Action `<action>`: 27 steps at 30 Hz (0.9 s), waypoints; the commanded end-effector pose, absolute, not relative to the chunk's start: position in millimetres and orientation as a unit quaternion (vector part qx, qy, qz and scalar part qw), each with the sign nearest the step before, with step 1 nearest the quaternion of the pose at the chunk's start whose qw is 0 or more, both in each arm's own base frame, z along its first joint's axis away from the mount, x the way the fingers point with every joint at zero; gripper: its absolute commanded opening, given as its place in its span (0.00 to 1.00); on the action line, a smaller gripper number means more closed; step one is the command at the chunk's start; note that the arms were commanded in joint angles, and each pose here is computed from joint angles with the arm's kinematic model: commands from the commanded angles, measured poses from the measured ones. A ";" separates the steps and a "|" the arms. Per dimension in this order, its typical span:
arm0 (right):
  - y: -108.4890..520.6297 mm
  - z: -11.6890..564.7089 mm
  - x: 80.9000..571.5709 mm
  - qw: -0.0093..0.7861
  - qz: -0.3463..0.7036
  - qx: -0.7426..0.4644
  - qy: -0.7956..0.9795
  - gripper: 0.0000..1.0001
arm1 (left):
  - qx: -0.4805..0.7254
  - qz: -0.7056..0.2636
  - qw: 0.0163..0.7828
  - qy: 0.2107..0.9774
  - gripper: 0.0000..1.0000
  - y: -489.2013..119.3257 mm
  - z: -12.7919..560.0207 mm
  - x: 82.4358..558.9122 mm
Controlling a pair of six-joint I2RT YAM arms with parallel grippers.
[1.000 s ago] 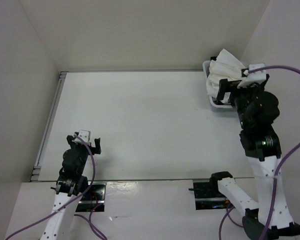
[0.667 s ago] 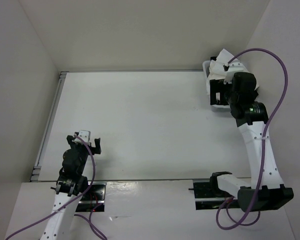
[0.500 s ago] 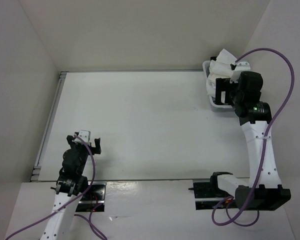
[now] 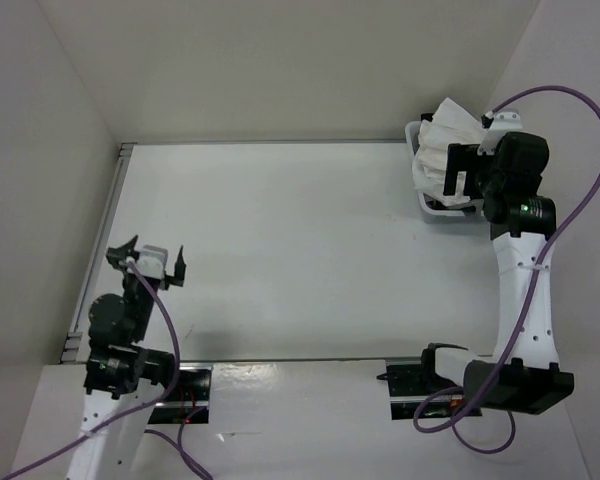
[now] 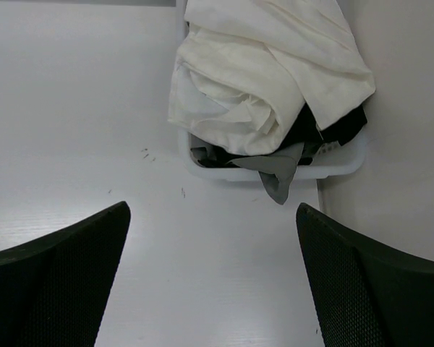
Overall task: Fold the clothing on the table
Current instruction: Grab the skirt from the pile
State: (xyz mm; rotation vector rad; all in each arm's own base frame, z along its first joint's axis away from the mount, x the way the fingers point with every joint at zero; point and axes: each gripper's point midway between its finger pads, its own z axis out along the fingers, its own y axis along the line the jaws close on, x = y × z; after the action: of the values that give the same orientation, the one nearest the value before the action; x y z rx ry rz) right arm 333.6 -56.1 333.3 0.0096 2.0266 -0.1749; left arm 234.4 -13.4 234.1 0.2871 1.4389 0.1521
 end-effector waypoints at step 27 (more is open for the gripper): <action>-126.5 236.6 506.4 0.410 -0.057 0.029 0.910 0.99 | -0.033 0.070 0.446 0.892 1.00 71.8 281.6 332.7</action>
State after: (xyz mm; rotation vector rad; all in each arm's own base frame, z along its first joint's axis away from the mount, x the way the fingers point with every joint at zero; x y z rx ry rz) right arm 488.8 -112.0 225.2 0.0725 2.3501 -0.0841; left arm 338.5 77.9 280.2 -0.0669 2.2267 0.2656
